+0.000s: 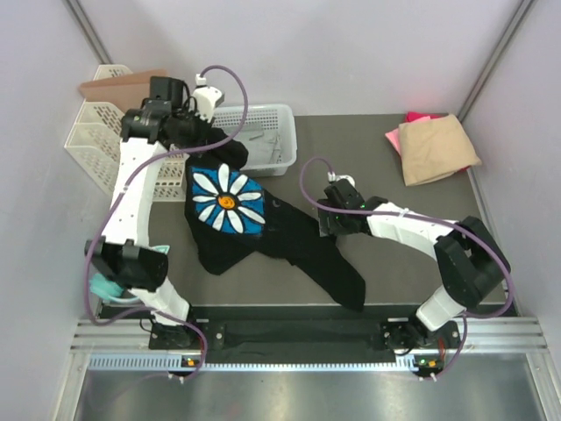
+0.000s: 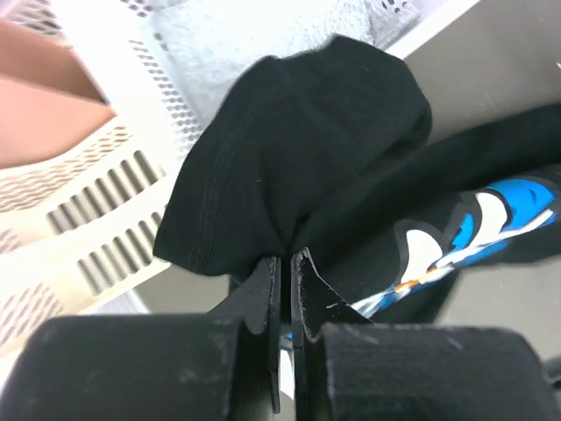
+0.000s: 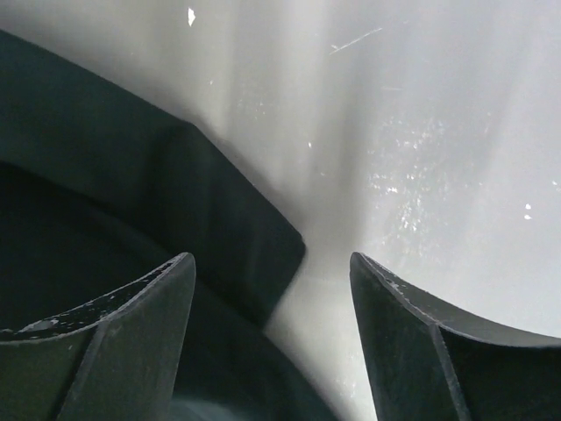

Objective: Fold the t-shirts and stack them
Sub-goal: Flatten out the tshirt

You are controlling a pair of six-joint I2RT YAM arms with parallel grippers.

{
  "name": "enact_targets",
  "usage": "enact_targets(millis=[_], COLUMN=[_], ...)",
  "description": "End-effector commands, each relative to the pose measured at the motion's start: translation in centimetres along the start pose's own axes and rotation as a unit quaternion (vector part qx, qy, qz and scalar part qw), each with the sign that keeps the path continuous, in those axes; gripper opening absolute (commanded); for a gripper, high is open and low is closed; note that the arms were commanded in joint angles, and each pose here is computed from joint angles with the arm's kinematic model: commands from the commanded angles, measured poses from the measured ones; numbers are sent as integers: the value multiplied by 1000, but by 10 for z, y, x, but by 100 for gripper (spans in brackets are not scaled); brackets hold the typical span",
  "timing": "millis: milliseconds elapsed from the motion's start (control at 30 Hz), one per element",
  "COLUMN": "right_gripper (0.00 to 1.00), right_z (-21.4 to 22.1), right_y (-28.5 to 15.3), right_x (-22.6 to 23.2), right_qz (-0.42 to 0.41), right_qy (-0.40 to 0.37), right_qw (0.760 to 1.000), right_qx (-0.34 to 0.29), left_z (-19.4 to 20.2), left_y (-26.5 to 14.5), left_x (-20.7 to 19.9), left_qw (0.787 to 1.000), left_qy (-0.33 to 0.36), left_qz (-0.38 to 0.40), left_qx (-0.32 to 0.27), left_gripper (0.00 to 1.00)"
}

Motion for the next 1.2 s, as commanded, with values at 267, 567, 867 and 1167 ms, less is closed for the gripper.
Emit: enact_targets(millis=[267,567,867,1167], right_gripper=[80,83,0,0], right_z=[-17,3,2,-98], right_y=[18,10,27,-20], right_x=[38,57,52,12], right_qz=[-195,-310,-268,-168], right_qy=[25,50,49,54], right_qw=[980,947,959,983], right_qx=[26,72,77,-58], left_z=[40,54,58,46], left_y=[-64,-72,-65,-41], left_x=[-27,-40,-38,-11], left_qw=[999,1000,999,996], left_qy=[31,27,24,12], left_qz=[-18,-7,-20,-89], left_qx=[7,9,13,10], left_gripper=[0,0,0,0])
Point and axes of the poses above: each gripper's point midway between its finger pads, its own y axis out along the fingers, its own x axis along the line the jaws close on, z = x × y, the point moved 6 cm from there along -y, back along the fingers, and after that the axes turned 9 degrees about y, right-handed, at the moved point
